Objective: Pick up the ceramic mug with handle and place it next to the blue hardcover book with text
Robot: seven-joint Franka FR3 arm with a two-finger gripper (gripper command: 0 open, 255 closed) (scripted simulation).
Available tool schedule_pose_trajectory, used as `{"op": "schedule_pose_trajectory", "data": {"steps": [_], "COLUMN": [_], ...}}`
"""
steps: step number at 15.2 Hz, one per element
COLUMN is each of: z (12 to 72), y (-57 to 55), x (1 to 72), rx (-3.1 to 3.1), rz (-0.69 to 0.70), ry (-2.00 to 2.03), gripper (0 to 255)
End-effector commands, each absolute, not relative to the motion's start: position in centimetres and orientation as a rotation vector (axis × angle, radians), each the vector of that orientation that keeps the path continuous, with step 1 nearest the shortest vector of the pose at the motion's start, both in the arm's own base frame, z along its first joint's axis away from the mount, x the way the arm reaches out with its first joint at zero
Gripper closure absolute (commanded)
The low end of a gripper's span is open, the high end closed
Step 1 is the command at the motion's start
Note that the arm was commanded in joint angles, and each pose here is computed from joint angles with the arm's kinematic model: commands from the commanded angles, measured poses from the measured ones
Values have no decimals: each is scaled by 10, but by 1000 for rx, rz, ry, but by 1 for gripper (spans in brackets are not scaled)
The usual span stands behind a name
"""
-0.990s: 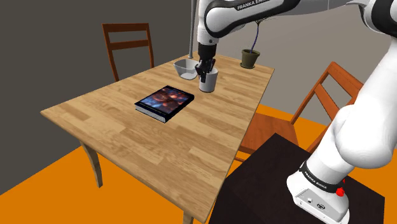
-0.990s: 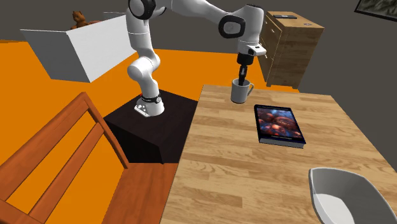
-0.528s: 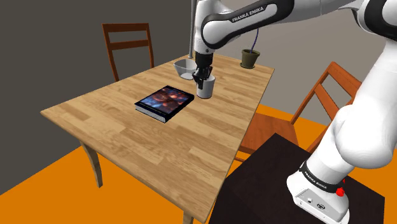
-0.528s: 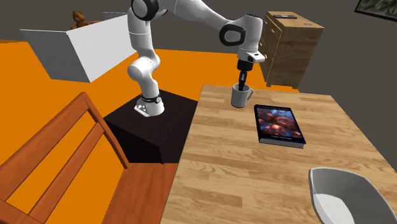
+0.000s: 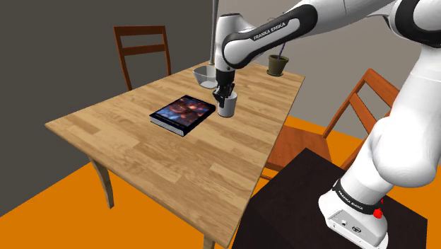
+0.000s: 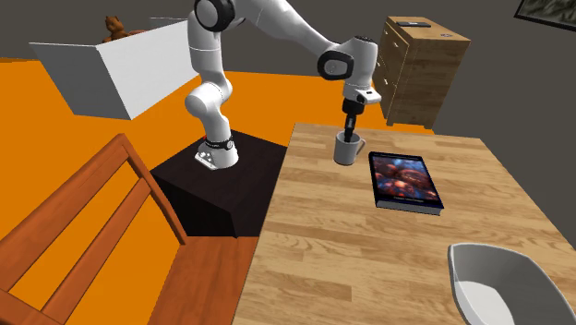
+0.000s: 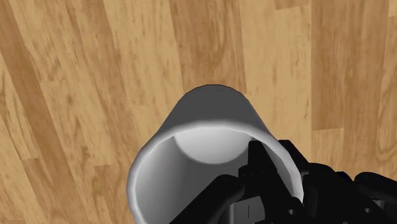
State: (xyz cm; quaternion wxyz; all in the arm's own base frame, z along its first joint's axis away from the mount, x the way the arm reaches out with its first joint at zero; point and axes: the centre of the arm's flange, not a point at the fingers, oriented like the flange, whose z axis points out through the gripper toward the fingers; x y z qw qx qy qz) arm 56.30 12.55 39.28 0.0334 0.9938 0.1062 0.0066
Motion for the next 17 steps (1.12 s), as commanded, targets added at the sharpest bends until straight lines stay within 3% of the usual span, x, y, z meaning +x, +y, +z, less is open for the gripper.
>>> {"op": "schedule_pose_trajectory", "data": {"steps": [1,17], "z": [383,304], "y": [125,125], "x": [563,563], "rx": [3057,3057], "rz": [22,22], "ry": [326,326], "gripper": [255,255]}}
